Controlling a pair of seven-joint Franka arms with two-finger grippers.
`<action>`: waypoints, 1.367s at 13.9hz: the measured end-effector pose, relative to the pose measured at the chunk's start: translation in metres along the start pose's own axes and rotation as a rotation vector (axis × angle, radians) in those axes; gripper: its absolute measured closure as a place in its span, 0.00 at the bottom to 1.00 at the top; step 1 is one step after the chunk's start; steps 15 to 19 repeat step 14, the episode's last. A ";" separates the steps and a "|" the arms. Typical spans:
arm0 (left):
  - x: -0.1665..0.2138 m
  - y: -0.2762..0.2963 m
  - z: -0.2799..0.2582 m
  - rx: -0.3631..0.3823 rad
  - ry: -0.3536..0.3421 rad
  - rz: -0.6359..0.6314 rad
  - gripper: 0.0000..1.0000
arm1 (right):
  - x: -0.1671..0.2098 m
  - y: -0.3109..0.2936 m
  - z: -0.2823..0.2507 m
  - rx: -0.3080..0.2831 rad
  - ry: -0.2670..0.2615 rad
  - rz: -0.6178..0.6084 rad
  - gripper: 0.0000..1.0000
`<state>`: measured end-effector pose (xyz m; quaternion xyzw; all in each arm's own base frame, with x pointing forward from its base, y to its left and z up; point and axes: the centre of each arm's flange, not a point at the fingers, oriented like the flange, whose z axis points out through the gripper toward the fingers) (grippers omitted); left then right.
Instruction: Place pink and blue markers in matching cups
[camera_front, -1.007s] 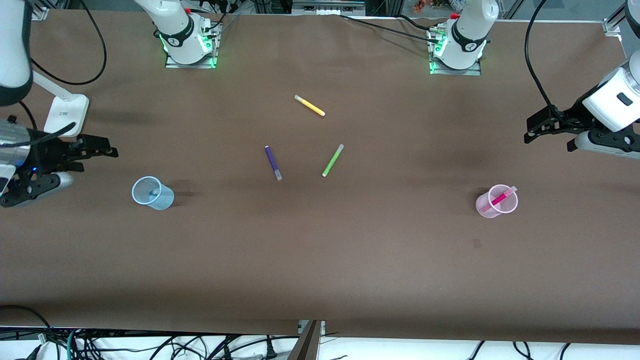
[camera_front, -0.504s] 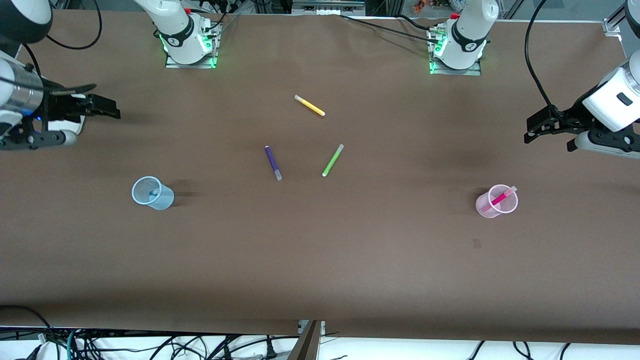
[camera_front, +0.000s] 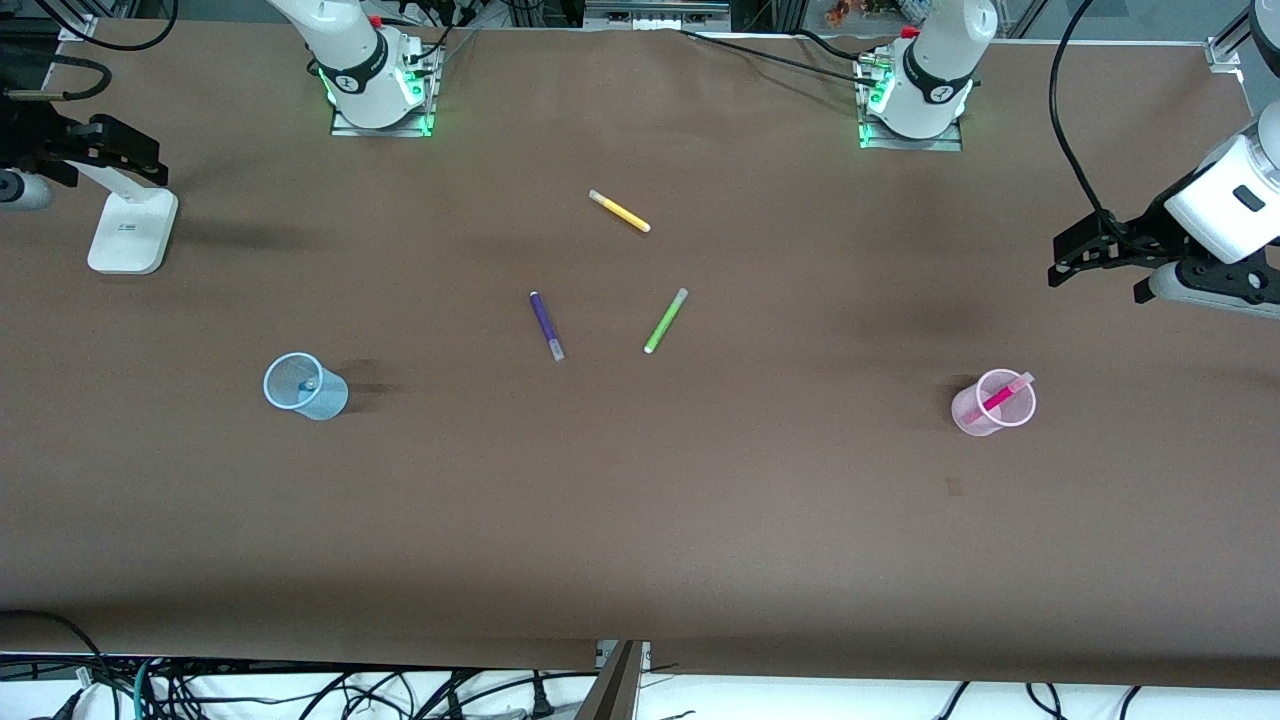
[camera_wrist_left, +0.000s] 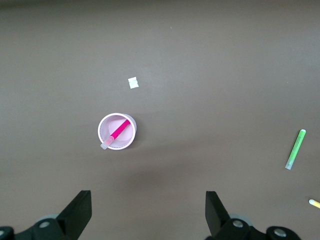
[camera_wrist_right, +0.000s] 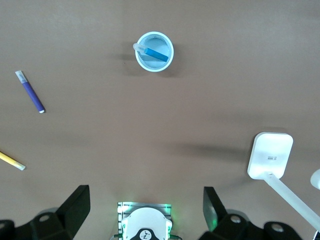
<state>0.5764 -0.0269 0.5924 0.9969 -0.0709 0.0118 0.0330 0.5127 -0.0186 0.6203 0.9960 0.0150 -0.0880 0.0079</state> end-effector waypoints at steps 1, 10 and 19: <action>0.000 0.000 0.000 0.000 0.000 0.000 0.00 | 0.000 0.001 0.003 0.001 -0.011 0.005 0.00; 0.000 0.000 0.000 0.000 0.000 0.000 0.00 | 0.012 -0.005 0.008 0.000 -0.025 0.012 0.00; 0.000 0.000 0.000 0.000 0.000 0.000 0.00 | 0.013 -0.004 0.007 0.000 -0.023 0.014 0.00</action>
